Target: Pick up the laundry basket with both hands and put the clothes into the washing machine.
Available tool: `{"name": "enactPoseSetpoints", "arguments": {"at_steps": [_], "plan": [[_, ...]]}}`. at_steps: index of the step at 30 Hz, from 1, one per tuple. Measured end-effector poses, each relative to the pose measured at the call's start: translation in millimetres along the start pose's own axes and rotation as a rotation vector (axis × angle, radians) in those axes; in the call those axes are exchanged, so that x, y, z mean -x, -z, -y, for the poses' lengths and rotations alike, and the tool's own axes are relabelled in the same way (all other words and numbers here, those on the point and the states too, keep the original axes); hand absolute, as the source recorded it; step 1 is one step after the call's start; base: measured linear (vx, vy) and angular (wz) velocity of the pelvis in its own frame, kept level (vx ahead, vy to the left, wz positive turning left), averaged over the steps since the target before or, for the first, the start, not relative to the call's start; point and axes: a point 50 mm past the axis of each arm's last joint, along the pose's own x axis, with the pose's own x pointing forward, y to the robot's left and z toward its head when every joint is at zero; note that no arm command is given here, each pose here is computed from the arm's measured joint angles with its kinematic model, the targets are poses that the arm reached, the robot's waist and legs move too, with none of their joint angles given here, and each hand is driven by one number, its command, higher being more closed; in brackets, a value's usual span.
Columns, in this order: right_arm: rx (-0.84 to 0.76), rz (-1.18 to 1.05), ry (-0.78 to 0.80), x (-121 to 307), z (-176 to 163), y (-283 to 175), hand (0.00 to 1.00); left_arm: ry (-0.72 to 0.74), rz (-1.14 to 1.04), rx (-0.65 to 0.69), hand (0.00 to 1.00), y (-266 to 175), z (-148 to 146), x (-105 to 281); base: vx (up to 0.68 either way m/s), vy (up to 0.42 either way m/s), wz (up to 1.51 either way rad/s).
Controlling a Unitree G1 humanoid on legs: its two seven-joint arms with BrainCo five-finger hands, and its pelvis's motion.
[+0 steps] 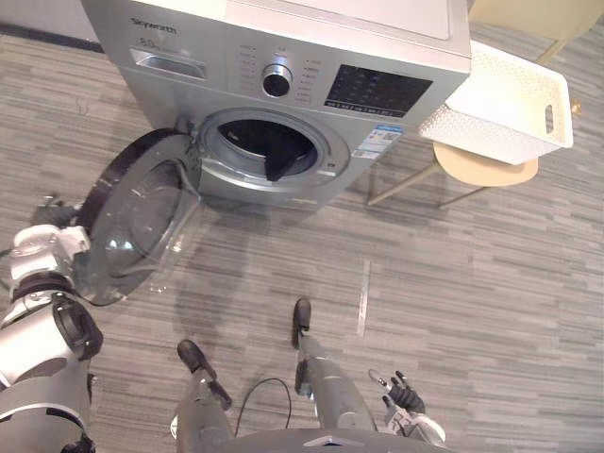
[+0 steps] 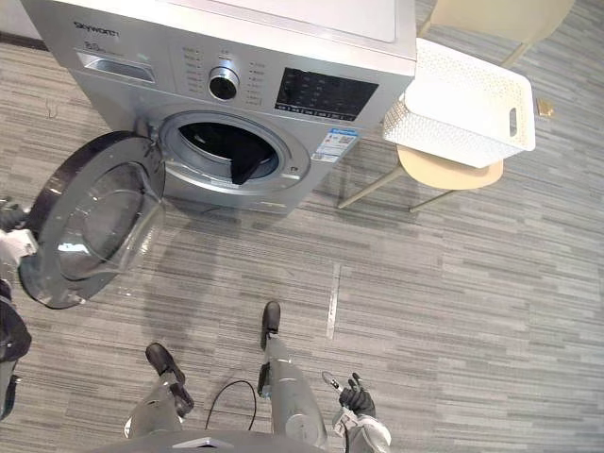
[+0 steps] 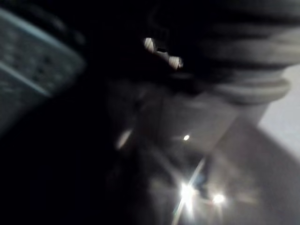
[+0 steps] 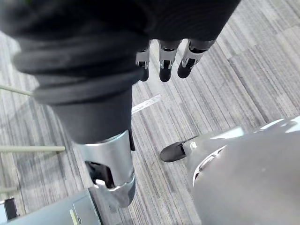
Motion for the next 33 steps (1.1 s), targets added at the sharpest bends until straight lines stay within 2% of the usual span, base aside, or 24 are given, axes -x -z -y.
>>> {"name": "enactPoseSetpoints", "arguments": {"at_steps": [7,9,11,13,14,16,17,19,20,22,25,27,32,33], "plan": [[0.089,-0.033,-0.039,-0.9,2.4,0.2,0.0,0.157,-0.198,-0.281,0.0,56.6,4.8,7.6,0.01,0.031,-0.24],[0.132,-0.086,-0.016,-1.9,12.2,5.8,0.0,0.215,-0.211,-0.428,0.0,56.2,23.0,6.1,-0.02,0.006,0.01],[0.149,-0.119,-0.004,-4.6,16.2,6.6,0.0,0.279,-0.202,-0.544,0.0,55.7,47.9,5.3,-0.03,0.015,0.09],[0.183,-0.134,0.003,-9.4,16.7,2.3,0.0,0.365,-0.161,-0.682,0.0,55.4,90.4,7.4,-0.05,0.043,0.12],[0.179,-0.13,0.004,-10.5,16.0,0.8,0.0,0.391,-0.146,-0.707,0.0,55.2,105.0,9.0,-0.04,0.055,0.21],[0.182,-0.126,-0.01,-12.4,10.5,-0.3,0.0,0.46,-0.082,-0.798,0.0,49.3,159.0,18.5,-0.04,0.072,0.17],[0.19,-0.126,-0.018,-13.0,8.3,-0.4,0.0,0.461,-0.068,-0.817,0.0,47.0,166.7,20.1,-0.03,0.086,0.04],[0.221,-0.129,-0.045,-13.7,2.3,0.1,0.0,0.487,0.065,-1.012,0.0,31.7,203.0,30.6,-0.04,0.105,0.02],[0.228,-0.129,-0.051,-13.8,0.8,0.1,0.0,0.487,0.121,-1.081,0.0,26.9,210.9,34.0,-0.03,0.097,0.0],[0.253,-0.131,-0.07,-13.3,-3.0,2.4,0.0,0.553,0.374,-1.279,0.0,15.9,248.5,56.2,0.0,0.068,-0.05],[0.259,-0.126,-0.071,-11.6,-2.1,4.8,0.0,0.663,0.542,-1.365,0.0,20.6,273.7,77.4,0.04,0.055,-0.21],[0.277,-0.112,-0.084,-11.0,-4.5,3.2,0.0,0.737,0.584,-1.382,0.0,38.1,278.6,88.0,0.08,0.041,-0.3],[0.307,-0.075,-0.125,-11.4,-15.0,-3.0,0.0,0.866,0.444,-1.331,0.0,106.8,260.7,104.9,0.05,0.006,-0.02],[0.308,-0.067,-0.136,-12.0,-18.7,-4.4,0.0,0.911,0.379,-1.26,0.0,131.3,251.0,115.9,0.0,-0.002,0.3]]}}
